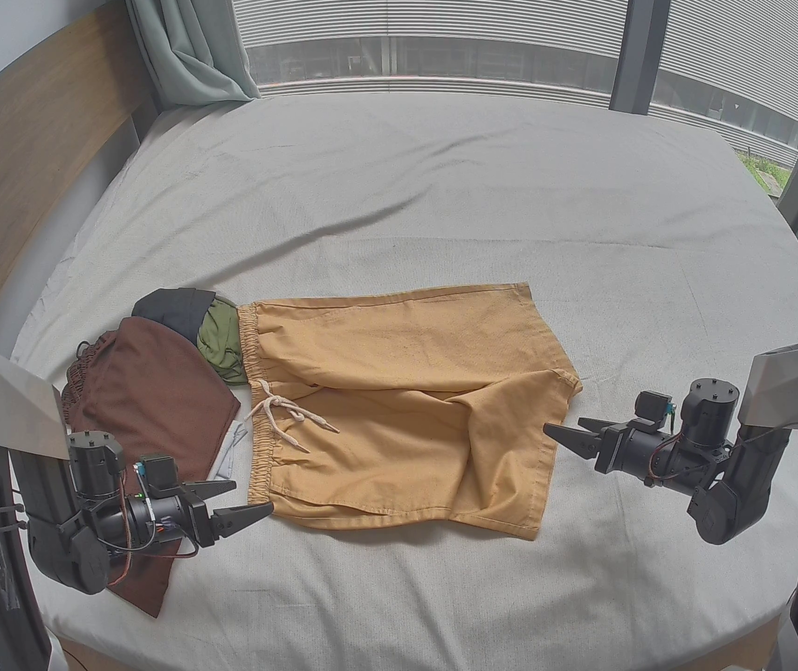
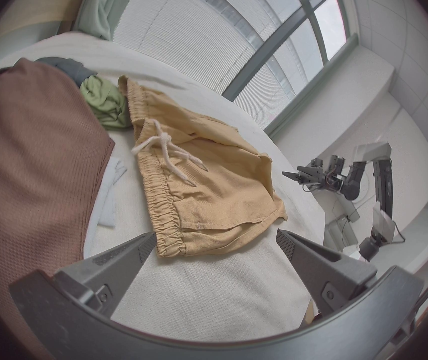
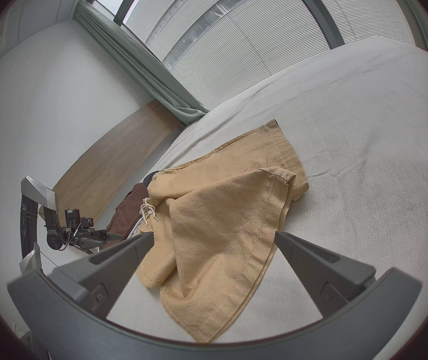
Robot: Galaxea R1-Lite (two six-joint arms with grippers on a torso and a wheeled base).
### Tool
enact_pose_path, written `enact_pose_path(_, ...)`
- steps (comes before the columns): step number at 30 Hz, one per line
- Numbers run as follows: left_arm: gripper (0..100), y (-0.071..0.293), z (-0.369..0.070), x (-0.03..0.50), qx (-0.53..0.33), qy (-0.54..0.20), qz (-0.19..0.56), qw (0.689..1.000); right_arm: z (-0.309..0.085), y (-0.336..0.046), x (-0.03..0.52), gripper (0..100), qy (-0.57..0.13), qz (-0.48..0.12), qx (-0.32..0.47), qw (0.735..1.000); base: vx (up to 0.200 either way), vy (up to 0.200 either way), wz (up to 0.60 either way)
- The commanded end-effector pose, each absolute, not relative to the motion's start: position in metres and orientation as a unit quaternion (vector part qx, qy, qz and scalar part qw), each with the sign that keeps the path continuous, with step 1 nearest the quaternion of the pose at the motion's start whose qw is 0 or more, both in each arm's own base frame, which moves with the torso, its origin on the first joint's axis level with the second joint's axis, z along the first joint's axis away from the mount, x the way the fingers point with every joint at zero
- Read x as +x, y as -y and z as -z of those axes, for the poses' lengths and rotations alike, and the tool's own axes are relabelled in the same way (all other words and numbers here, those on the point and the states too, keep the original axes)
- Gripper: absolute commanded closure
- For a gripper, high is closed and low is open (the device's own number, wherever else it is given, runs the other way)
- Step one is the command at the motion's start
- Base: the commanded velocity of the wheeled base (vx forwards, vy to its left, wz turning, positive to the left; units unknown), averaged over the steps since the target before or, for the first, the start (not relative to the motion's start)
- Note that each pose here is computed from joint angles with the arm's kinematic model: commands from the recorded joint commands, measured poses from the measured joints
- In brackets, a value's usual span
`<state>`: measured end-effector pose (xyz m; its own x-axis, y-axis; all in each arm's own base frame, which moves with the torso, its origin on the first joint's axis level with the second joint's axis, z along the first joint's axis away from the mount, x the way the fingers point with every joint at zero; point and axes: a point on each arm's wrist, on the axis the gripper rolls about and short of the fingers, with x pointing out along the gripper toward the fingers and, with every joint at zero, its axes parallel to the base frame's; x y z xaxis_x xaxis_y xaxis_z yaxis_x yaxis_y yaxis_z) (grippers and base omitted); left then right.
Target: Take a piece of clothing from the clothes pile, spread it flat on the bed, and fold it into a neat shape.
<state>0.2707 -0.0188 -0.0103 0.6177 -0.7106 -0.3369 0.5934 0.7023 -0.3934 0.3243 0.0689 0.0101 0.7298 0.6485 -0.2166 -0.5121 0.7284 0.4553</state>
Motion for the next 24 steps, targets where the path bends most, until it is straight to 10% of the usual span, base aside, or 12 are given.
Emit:
enact_pose_path(1, 0, 0.019, 0.025, 0.276, -0.148, -0.263, 0.356, 0.884, -0.010, -0.070, 0.325, 0, -0.184, -0.320, 0.186, 0.911, 0.000, 0.000, 0.00)
enact_pose_path(24, 0, 0.028, 0.040, 0.294, -0.208, -0.289, 0.289, 0.889, -0.008, -0.070, 0.326, 0, -0.184, -0.319, 0.186, 0.911, 0.000, 0.000, 0.00)
